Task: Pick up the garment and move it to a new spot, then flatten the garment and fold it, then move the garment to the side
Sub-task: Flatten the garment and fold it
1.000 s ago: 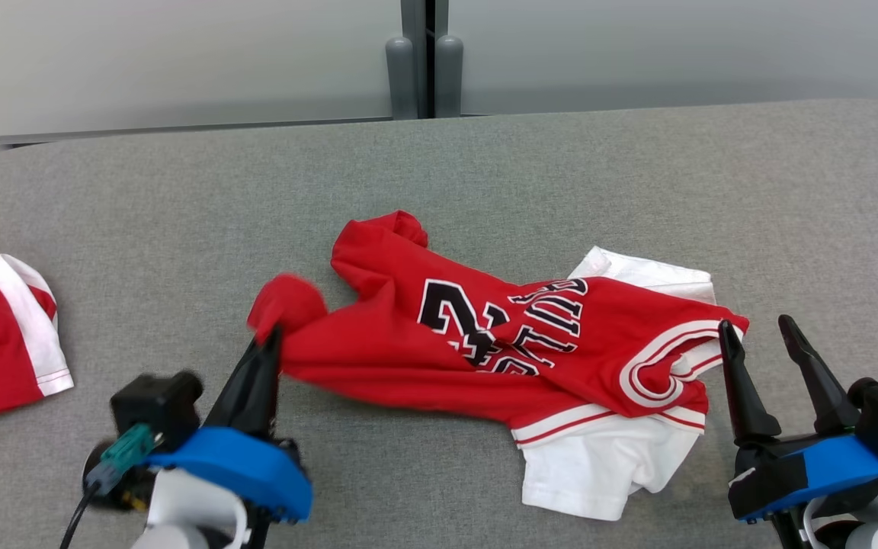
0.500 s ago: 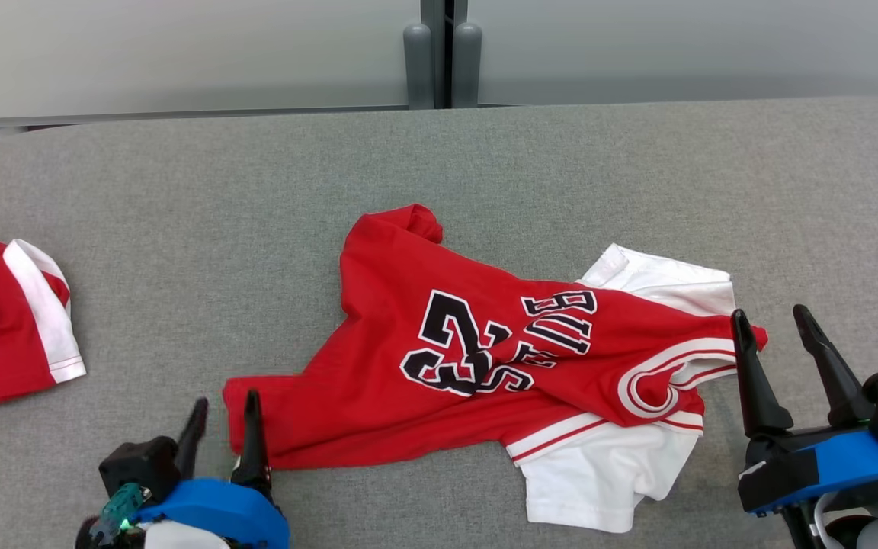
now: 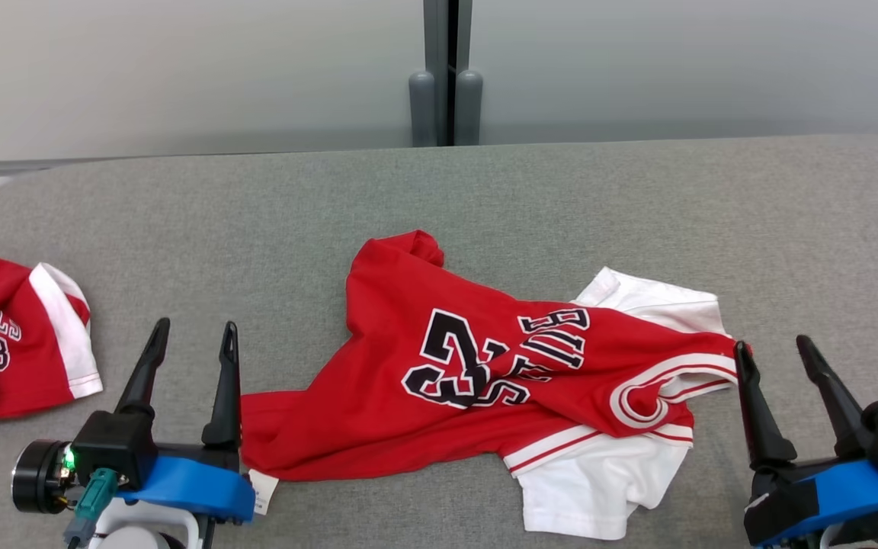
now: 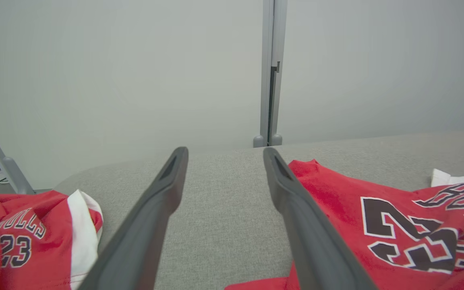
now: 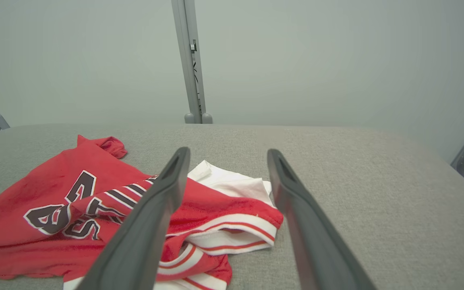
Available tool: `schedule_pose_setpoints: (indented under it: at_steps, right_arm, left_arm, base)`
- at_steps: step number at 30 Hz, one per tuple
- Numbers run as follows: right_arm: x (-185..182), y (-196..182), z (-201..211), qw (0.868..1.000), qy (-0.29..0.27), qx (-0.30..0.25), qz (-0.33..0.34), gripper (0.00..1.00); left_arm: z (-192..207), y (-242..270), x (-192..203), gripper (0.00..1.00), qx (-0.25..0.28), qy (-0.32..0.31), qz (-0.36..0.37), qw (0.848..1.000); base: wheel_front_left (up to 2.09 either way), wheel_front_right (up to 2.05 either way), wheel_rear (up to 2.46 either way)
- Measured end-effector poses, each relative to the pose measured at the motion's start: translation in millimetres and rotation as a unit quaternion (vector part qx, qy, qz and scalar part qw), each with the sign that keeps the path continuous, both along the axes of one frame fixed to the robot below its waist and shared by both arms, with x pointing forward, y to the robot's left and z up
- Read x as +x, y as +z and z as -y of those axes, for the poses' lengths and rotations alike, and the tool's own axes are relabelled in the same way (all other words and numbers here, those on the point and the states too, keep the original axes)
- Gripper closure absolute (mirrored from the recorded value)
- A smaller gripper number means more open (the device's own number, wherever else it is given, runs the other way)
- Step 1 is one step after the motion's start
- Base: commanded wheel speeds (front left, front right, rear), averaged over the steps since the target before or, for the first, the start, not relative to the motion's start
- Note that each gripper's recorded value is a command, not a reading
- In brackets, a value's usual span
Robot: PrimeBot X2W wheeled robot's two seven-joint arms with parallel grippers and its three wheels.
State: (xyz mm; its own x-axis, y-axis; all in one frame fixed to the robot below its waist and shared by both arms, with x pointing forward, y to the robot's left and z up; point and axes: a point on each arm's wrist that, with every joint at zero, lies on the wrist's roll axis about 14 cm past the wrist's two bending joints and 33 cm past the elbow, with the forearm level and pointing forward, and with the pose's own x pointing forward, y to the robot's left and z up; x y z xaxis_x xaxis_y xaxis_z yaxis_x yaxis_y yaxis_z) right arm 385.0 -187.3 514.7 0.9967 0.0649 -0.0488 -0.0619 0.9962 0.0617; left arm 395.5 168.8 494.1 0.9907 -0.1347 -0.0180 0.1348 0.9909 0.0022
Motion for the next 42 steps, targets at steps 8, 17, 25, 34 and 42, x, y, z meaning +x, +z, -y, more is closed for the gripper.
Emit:
schedule_pose_setpoints:
  at_steps: [8,17,25,34,42]
  right_arm:
    - [-17,1,6,1.000,-0.010,-0.001,-0.006,0.00]
    - [-17,-1,6,1.000,-0.009,0.000,-0.011,0.00]
    - [-10,-36,7,0.998,0.002,-0.002,-0.069,0.00]
    - [2,-115,-15,0.983,0.035,0.020,-0.181,0.00]
    - [19,-146,-35,0.971,0.069,0.029,-0.228,1.00]
  left_arm:
    - [13,1,-13,0.00,0.000,-0.021,-0.012,1.000]
    - [14,3,-13,0.00,-0.008,-0.020,-0.013,1.000]
    - [16,4,-5,0.00,-0.013,-0.019,-0.008,1.000]
    - [14,-3,7,0.00,-0.025,-0.006,-0.011,1.000]
    - [7,-10,10,0.00,-0.028,0.006,-0.016,0.999]
  base:
    - [0.00,0.00,0.00]
    - [0.00,0.00,0.00]
    - [0.00,0.00,0.00]
    - [0.00,0.00,0.00]
    - [0.00,0.00,0.00]
